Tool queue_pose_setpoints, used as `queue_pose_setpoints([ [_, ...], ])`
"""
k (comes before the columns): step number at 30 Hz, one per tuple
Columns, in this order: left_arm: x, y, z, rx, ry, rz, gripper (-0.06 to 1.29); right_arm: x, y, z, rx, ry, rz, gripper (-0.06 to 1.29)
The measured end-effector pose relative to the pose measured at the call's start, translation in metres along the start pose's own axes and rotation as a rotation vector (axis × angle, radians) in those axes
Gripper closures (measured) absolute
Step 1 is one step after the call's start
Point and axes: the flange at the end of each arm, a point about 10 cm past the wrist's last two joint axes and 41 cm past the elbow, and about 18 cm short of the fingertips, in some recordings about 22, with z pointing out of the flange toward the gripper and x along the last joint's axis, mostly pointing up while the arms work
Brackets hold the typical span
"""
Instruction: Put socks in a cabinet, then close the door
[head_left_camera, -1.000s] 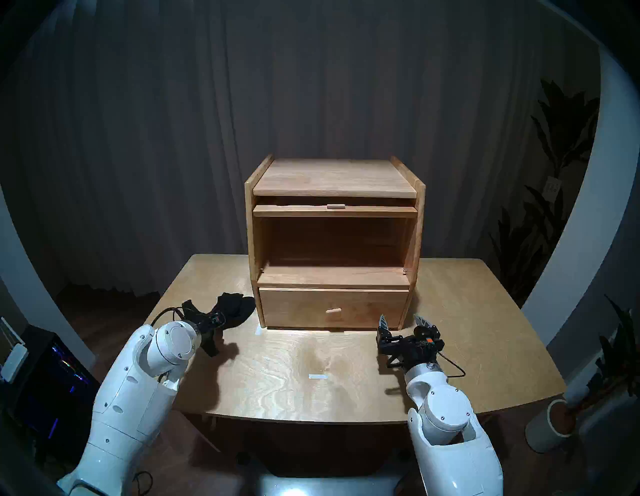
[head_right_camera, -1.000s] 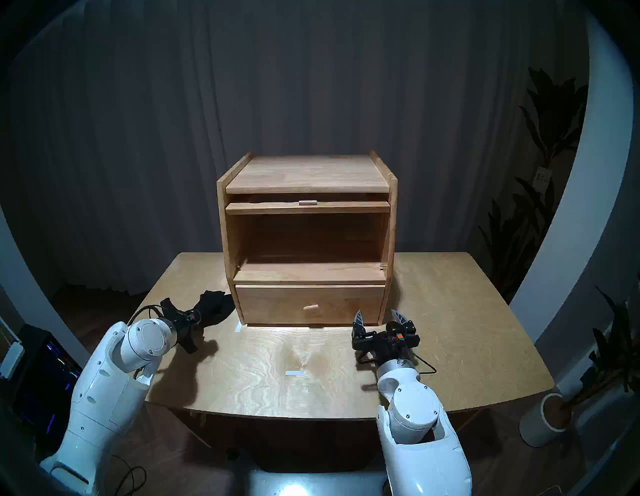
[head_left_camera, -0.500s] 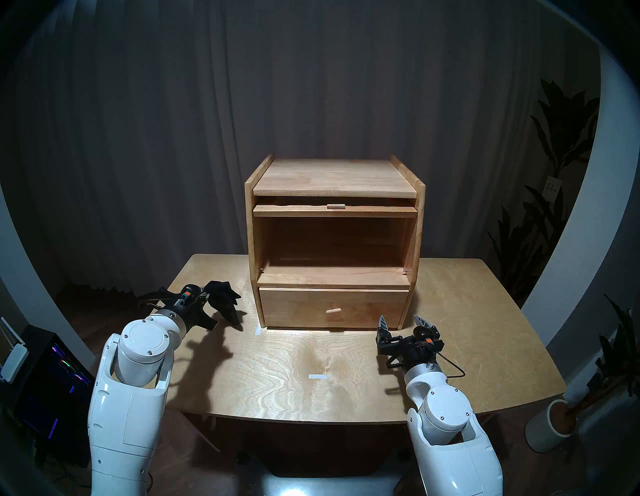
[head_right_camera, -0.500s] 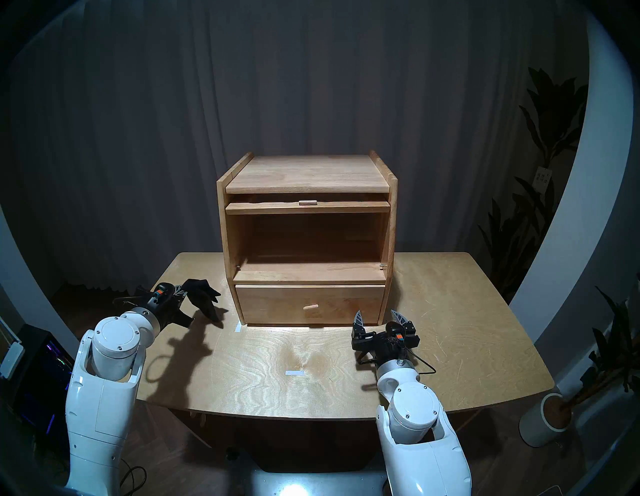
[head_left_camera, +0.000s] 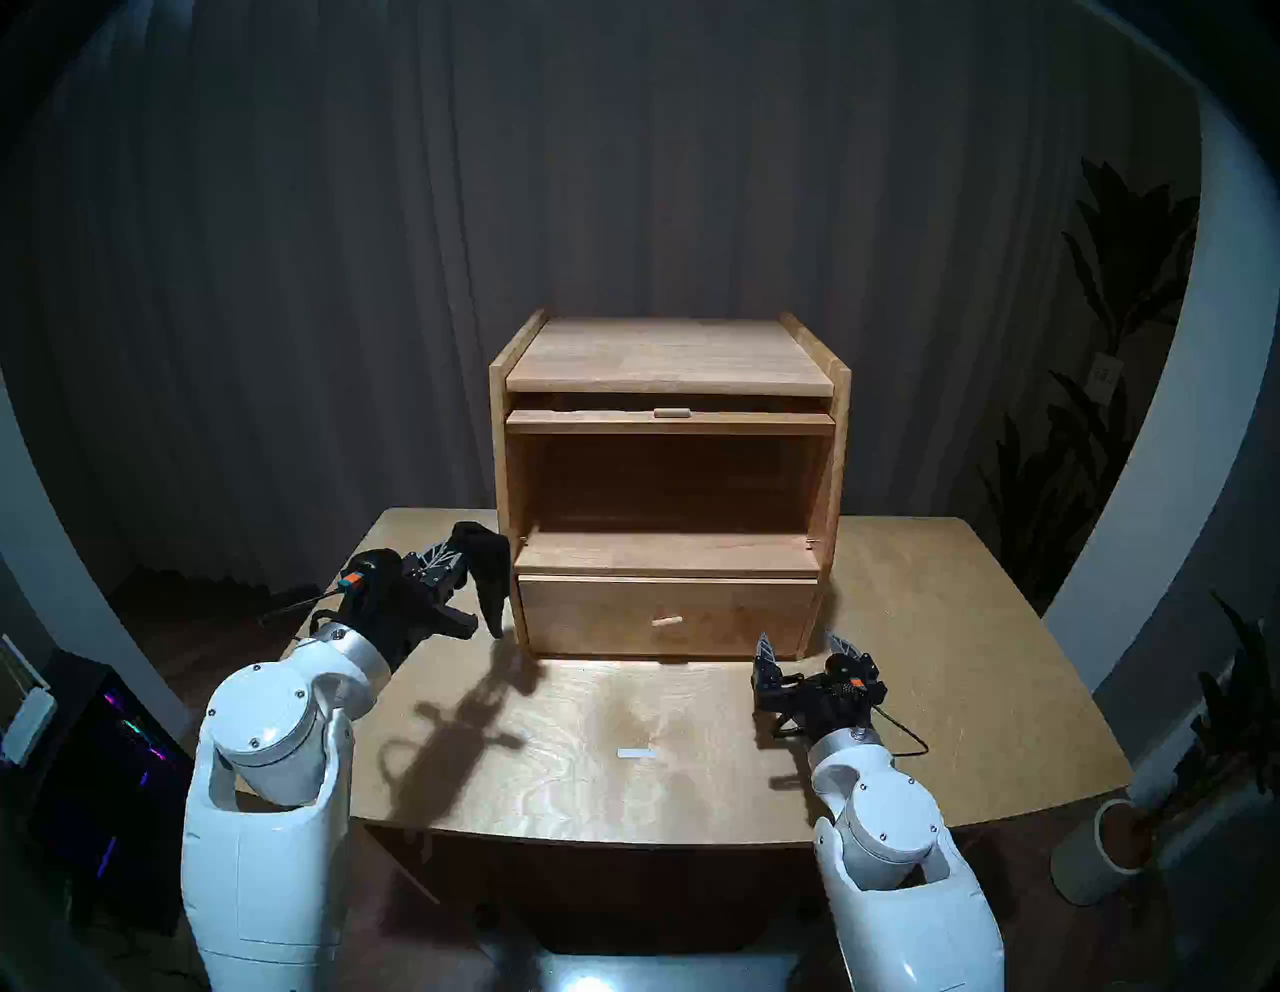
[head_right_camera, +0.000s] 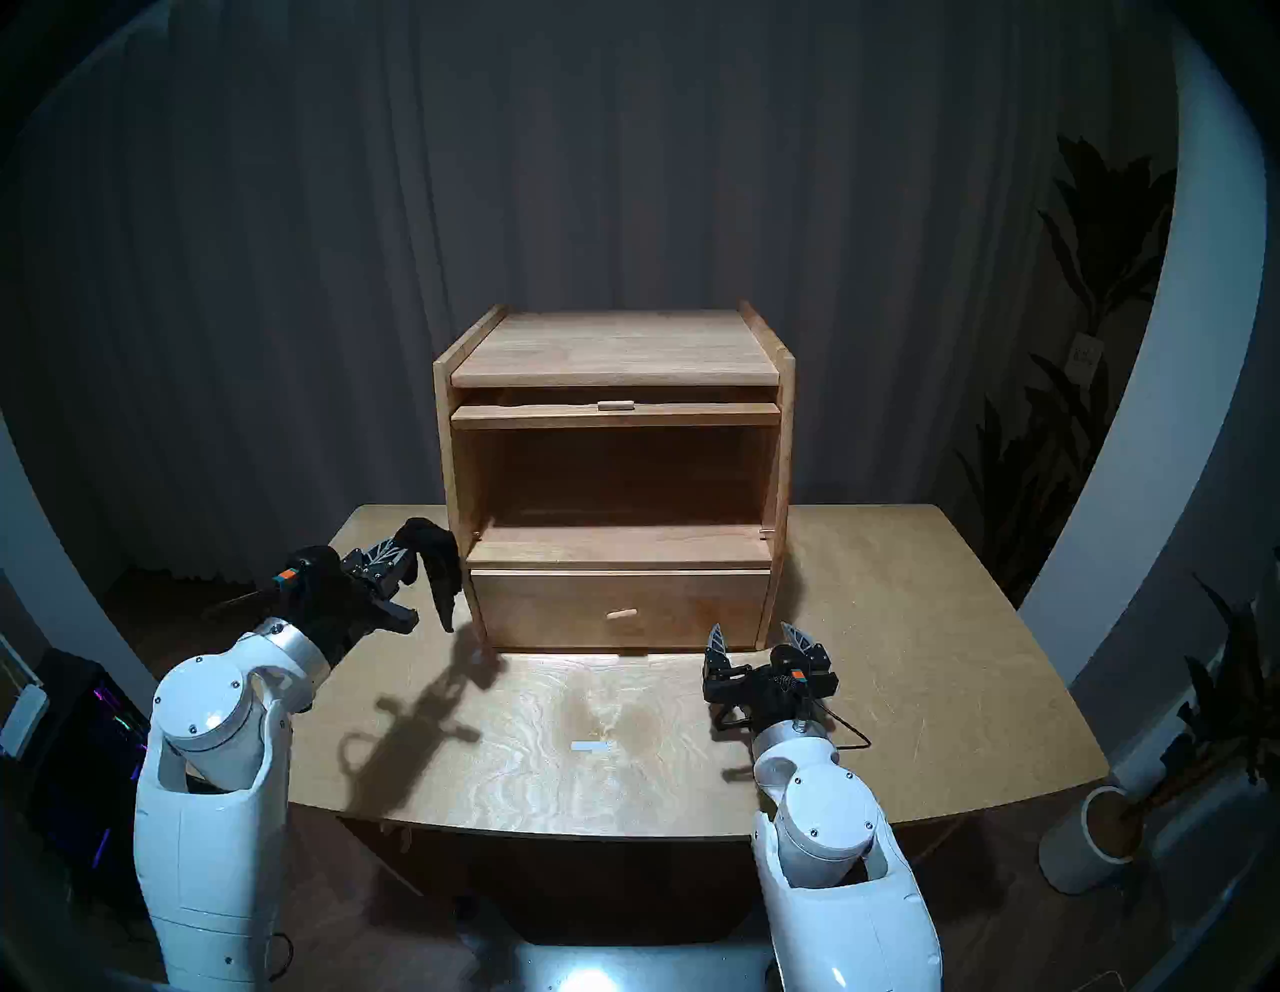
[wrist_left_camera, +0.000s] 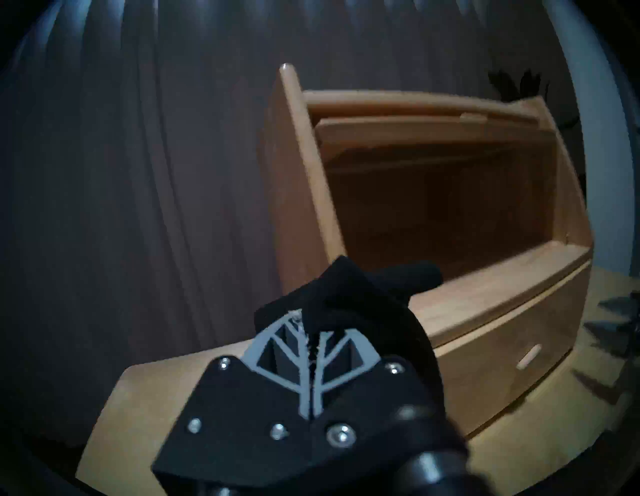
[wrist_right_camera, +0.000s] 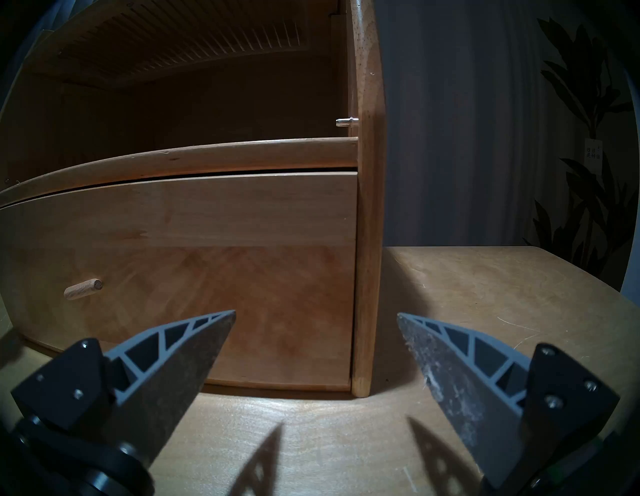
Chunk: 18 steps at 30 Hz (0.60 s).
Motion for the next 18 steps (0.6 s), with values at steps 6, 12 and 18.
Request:
queue_pose_setpoints([
  [6,0.014,0.023,-0.011,-0.088,0.124,-0.154,1.26,0.000,0.000,0.000,0.000,0.000,0.000,0.00],
  [12,0.025,0.040,-0.021,-0.111,0.242,-0.352,1.26,0.001,0.000,0.000,0.000,0.003,0.000,0.00],
  [18,0.023,0.048,-0.004,-0.041,0.230,-0.386,1.26,0.002,0.000,0.000,0.000,0.004,0.000,0.00],
])
